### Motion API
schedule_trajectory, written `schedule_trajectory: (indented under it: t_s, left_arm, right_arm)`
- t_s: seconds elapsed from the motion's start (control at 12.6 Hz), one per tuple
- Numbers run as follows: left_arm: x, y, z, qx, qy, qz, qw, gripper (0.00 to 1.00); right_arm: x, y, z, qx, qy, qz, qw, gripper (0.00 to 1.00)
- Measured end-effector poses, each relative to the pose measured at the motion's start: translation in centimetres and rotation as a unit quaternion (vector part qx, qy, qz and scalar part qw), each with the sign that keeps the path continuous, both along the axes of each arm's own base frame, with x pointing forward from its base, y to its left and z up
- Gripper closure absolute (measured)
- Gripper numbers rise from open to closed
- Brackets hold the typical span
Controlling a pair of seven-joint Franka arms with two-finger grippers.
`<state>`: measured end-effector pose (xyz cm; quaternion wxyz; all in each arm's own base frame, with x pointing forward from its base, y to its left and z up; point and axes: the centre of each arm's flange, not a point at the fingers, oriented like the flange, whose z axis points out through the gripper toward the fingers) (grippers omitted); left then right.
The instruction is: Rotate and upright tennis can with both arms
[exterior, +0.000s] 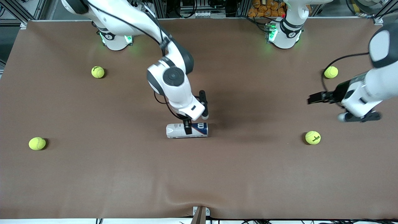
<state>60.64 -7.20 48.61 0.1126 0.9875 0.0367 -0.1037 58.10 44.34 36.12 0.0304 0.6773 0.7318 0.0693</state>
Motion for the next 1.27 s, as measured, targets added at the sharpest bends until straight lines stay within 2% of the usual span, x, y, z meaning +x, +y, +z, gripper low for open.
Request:
schedule_trajectory:
  t_s: [0.08, 0.24, 0.4, 0.47, 0.63, 0.87, 1.03, 1.27]
  left_arm:
    - [0.8, -1.0, -1.7, -0.038, 0.008, 0.012, 0.999, 0.00]
    - [2.3, -3.1, -5.4, -0.123, 0.026, 0.044, 0.991, 0.00]
    - [3.2, -6.3, -9.2, -0.181, 0.049, 0.062, 0.980, 0.00]
    - [3.4, -8.0, -11.0, -0.202, 0.062, 0.069, 0.975, 0.00]
    - [3.5, -11.1, -14.3, -0.246, 0.084, 0.082, 0.962, 0.00]
    - [3.3, -14.2, -19.7, -0.330, 0.107, 0.090, 0.934, 0.00]
    - [2.8, -15.4, -22.5, -0.360, 0.123, 0.100, 0.919, 0.00]
    - [0.9, -18.3, -24.9, -0.398, 0.127, 0.101, 0.903, 0.00]
  right_arm:
    - [1.1, -2.4, 2.6, 0.003, 0.002, -0.023, 1.000, 0.00]
    - [4.2, -9.0, 7.0, 0.041, 0.010, -0.092, 0.995, 0.00]
    - [7.6, -17.3, 10.2, 0.090, 0.014, -0.171, 0.981, 0.00]
    - [8.9, -21.7, 11.3, 0.104, 0.016, -0.206, 0.973, 0.00]
    - [9.8, -28.3, 13.0, 0.106, 0.026, -0.250, 0.962, 0.00]
    - [7.9, -33.6, 18.5, 0.102, 0.035, -0.290, 0.951, 0.00]
    - [5.6, -36.7, 22.6, 0.099, 0.040, -0.337, 0.935, 0.00]
    - [1.9, -41.3, 27.5, 0.098, 0.056, -0.415, 0.903, 0.00]
